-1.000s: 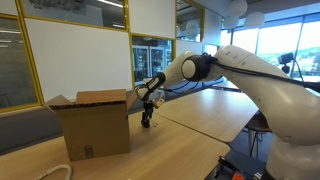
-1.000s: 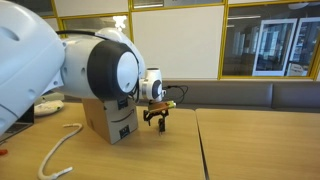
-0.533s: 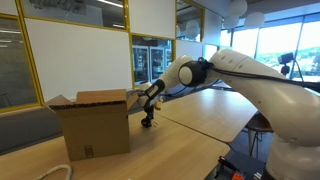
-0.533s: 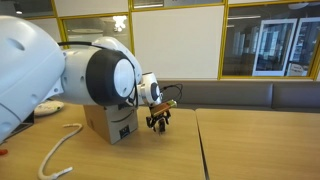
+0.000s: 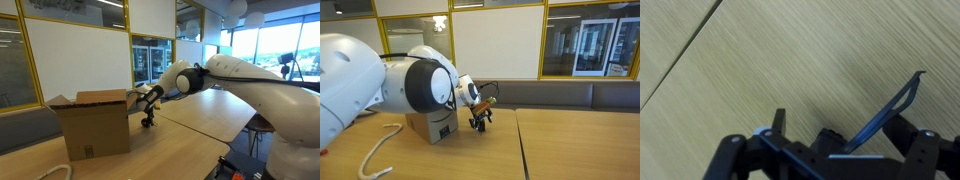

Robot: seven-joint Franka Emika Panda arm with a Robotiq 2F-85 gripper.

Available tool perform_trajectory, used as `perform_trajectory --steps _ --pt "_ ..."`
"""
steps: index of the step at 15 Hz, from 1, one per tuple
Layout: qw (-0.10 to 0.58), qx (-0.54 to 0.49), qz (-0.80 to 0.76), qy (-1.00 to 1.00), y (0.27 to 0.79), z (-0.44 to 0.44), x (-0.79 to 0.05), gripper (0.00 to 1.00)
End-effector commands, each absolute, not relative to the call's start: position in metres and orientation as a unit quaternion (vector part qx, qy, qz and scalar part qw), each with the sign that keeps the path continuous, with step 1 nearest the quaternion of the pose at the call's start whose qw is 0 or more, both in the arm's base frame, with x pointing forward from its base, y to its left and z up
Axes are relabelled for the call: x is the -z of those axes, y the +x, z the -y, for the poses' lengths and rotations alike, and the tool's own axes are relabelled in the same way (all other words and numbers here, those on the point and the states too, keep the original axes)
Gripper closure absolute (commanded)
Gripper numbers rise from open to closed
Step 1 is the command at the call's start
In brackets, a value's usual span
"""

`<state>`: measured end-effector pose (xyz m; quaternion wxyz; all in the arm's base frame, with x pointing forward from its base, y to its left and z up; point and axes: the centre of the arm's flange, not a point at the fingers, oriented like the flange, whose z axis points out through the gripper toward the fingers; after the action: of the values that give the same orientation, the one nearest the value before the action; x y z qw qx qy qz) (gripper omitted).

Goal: Put the objects on the table into the box.

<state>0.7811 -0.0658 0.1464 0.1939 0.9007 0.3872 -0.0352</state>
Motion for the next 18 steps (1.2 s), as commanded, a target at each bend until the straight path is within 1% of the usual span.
perform_trajectory --steps 1,9,12,18 --pt "0.202 0.003 -0.382 0.902 0.8 0.068 -0.148 0.0" --pt "0.124 -0.104 -0.355 0.921 0.806 0.064 -0.16 0.0" --pt "0.112 -0.121 -0.352 0.922 0.808 0.063 -0.158 0.0" --pt "0.109 -0.119 -0.349 0.923 0.809 0.067 -0.141 0.0"
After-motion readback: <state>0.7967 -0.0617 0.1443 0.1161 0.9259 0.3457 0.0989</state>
